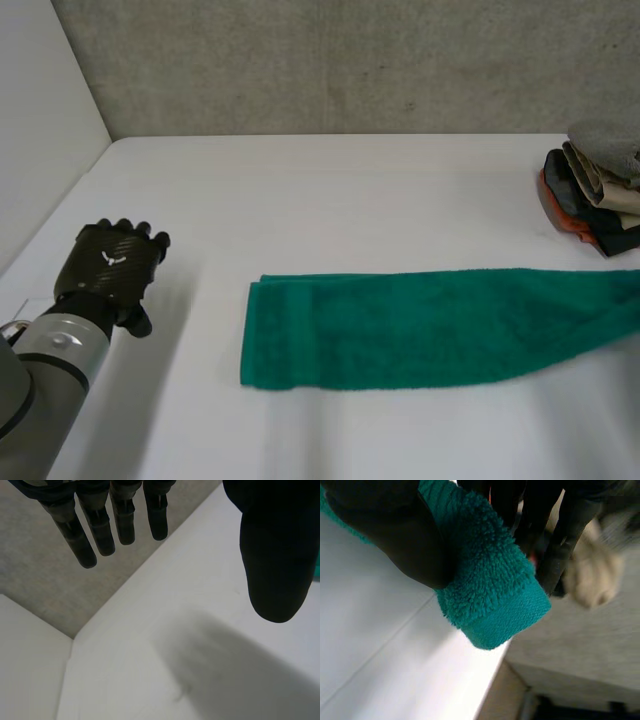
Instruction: Fold the laundry.
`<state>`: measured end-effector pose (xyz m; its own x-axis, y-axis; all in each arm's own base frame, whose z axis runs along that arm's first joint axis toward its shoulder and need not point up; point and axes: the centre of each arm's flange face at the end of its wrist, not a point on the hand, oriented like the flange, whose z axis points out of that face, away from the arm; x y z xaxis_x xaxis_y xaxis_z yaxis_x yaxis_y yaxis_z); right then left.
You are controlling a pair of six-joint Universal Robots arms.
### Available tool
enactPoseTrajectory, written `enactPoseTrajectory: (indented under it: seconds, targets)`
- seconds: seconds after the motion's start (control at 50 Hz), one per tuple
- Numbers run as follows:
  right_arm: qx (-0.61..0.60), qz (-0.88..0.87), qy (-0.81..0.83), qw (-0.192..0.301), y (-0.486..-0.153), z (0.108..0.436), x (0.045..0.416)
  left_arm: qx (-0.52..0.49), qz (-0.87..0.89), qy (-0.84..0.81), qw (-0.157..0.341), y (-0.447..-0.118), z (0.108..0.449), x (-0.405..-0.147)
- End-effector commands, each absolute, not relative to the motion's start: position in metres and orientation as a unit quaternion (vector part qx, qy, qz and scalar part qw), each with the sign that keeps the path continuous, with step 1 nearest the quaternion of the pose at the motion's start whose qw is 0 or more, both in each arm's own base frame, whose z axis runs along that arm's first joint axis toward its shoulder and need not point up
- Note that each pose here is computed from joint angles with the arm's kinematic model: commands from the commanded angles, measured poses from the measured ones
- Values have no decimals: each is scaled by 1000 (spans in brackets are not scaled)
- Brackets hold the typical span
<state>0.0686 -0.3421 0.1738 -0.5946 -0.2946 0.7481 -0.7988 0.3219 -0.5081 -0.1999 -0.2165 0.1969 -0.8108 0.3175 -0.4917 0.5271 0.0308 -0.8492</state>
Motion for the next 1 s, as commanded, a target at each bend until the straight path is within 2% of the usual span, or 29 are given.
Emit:
enactPoseTrajectory:
  seconds: [0.02,0.06,0.12,0.16,0.18,0.24,0.26,0.34,0.42,0.52,0.58,0.66,0.7,0.8,0.94,1.0]
  targets:
    - [428,576,-653,242,-320,208,172,288,-637,710,88,-220,201,-196]
    - [455,624,-601,209,-303,215,218,286,-641,707,89,-221,204,-196]
    - [476,667,-543,180,-281,222,259,282,-648,702,88,-222,209,-197]
    - [499,700,-492,137,-256,221,299,277,-655,698,85,-222,213,-197]
    - [524,708,-462,101,-237,209,325,275,-657,697,83,-222,214,-198]
    - [562,707,-426,47,-208,190,354,266,-662,697,71,-222,216,-200]
    - [591,697,-405,8,-187,176,369,264,-663,697,68,-222,216,-200]
    - [643,662,-381,-52,-152,141,385,253,-667,699,54,-221,218,-202]
    - [662,642,-378,-74,-138,124,385,258,-664,701,41,-217,215,-208]
    - [654,638,-399,-79,-141,122,379,275,-672,688,21,-219,217,-226]
    - [618,652,-431,-91,-147,143,373,288,-678,676,4,-217,220,-240]
    - [517,677,-515,-97,-184,183,340,309,-686,659,-21,-214,222,-264]
    - [465,659,-580,-113,-201,183,320,326,-685,650,-41,-207,221,-280]
    - [414,591,-678,-140,-204,178,291,374,-670,634,-97,-181,205,-324]
    - [413,551,-718,-101,-206,153,259,415,-649,624,-133,-156,179,-359]
    - [425,552,-713,-82,-203,146,254,424,-644,623,-133,-155,169,-368]
